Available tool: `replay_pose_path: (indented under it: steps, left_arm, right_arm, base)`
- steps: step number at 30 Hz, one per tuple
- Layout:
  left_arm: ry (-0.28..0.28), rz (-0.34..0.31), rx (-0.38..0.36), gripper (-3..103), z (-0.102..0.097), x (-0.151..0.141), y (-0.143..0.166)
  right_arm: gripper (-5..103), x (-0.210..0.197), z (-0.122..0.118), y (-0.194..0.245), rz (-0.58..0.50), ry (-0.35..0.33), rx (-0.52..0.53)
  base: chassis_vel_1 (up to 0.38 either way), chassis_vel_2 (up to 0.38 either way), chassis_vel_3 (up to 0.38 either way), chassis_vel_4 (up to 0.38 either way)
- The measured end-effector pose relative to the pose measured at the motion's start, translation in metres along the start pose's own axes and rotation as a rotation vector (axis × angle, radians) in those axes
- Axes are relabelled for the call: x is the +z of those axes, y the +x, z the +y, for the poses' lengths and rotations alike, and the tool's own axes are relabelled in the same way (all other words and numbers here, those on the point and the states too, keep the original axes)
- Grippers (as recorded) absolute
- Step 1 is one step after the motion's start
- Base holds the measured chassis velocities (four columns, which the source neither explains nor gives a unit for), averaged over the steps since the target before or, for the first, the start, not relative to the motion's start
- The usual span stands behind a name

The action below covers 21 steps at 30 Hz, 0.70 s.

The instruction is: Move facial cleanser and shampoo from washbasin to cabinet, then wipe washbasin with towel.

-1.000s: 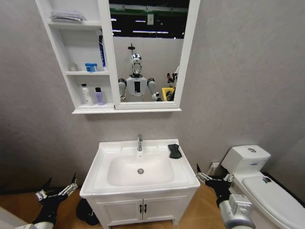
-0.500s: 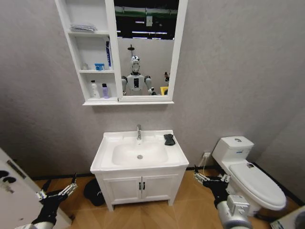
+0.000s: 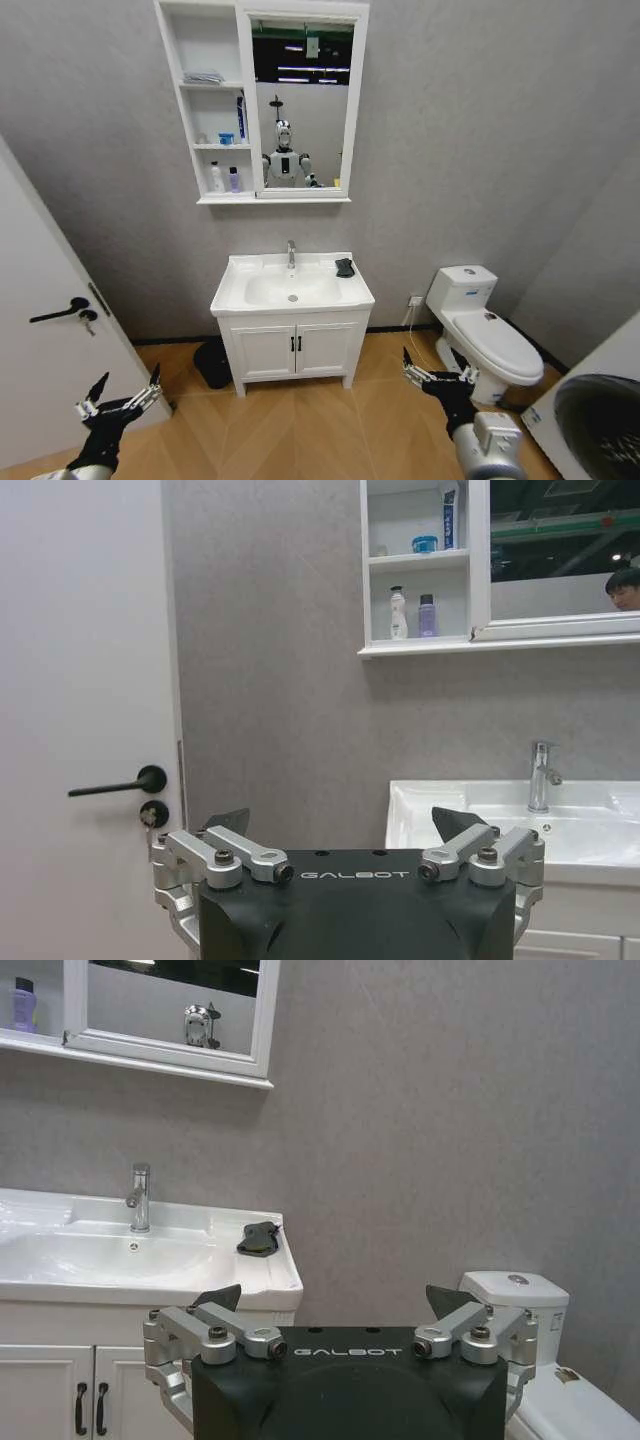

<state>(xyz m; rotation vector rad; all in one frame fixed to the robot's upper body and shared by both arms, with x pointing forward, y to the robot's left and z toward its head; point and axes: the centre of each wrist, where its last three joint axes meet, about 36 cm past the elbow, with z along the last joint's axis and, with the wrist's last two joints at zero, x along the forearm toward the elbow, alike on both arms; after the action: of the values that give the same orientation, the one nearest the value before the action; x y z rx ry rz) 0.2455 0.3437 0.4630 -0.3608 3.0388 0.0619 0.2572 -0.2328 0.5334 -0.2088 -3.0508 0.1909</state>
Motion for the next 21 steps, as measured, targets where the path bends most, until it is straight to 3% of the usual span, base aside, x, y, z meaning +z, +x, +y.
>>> replay_pose_path:
  steps: [4,11,21]
  left_arm:
    - [0.000,0.000,0.000,100,0.0001,-0.0001,0.0000]
    - [0.000,0.000,-0.001,100,0.0002,0.0000,0.0001]
    - [0.000,0.000,0.000,100,0.0000,0.0000,-0.0001]
  right_arm:
    - [100,-0.0007,-0.0005,-0.0009,-0.082,-0.006,-0.048]
    - [100,0.0000,-0.0019,-0.0056,-0.099,0.003,-0.056]
    - [100,-0.0001,-0.0022,-0.0062,-0.097,0.005,-0.054]
  base:
    - [0.356,-0.340,-0.353,0.336]
    - [0.241,-0.205,-0.252,0.243]
    - [-0.055,0.003,0.024,-0.011]
